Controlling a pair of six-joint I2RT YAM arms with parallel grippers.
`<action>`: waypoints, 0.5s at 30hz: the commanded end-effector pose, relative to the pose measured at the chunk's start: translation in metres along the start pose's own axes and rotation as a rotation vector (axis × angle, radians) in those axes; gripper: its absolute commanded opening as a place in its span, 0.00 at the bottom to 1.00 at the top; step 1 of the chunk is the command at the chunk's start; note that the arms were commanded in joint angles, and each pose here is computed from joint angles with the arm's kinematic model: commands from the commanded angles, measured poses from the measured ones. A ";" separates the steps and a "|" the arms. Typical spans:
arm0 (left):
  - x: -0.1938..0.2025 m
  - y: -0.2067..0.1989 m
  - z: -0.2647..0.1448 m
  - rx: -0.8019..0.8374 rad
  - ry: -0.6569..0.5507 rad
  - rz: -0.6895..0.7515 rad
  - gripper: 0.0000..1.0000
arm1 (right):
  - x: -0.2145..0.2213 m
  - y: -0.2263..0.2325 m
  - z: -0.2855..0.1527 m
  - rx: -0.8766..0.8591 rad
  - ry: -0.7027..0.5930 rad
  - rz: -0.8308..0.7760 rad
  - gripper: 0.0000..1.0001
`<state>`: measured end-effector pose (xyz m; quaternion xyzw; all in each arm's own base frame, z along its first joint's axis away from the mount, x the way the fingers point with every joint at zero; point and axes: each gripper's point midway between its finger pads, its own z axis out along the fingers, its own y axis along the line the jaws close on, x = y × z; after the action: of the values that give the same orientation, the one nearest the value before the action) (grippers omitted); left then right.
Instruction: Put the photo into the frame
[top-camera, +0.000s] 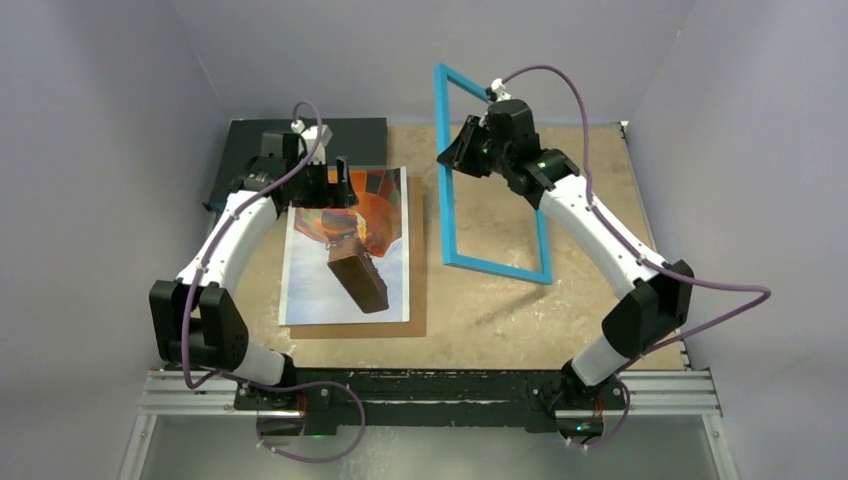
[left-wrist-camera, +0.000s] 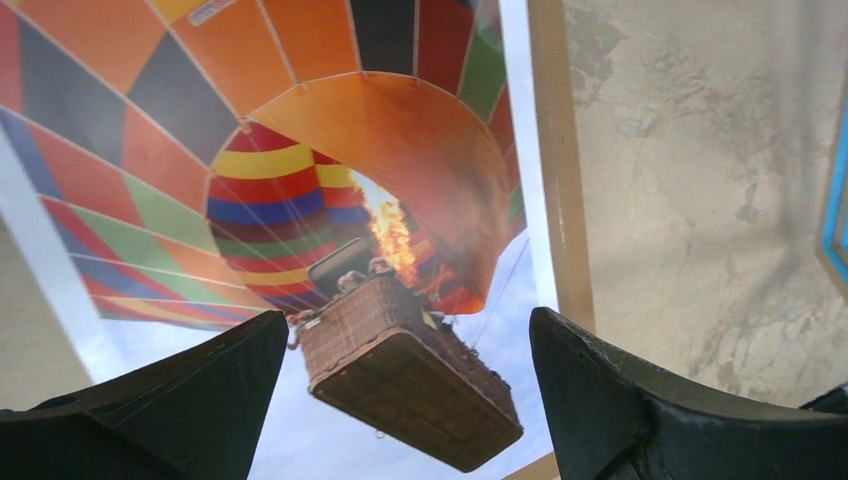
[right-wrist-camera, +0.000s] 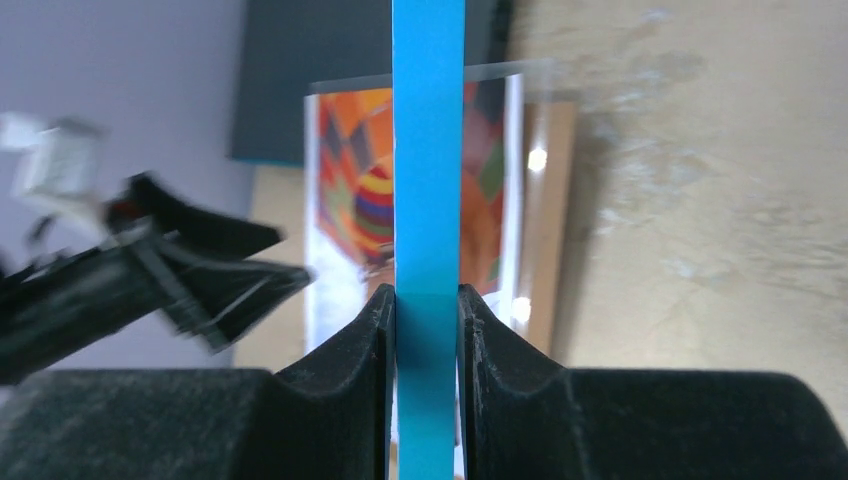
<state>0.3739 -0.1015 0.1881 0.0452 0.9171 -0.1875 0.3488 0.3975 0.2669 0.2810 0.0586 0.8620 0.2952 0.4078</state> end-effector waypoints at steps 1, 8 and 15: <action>-0.017 -0.034 0.008 0.111 -0.077 -0.023 0.89 | -0.036 0.051 -0.054 -0.249 -0.024 0.076 0.00; -0.013 -0.074 0.027 0.175 -0.064 -0.001 0.89 | -0.053 0.078 -0.089 -0.503 0.030 0.212 0.00; 0.000 -0.122 0.052 0.263 -0.059 0.063 0.92 | -0.066 0.108 -0.131 -0.741 0.055 0.306 0.00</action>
<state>0.3747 -0.2002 0.1858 0.0897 0.8908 -0.2719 0.3528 0.3674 0.2664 0.3687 0.0936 0.7775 0.5351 0.3169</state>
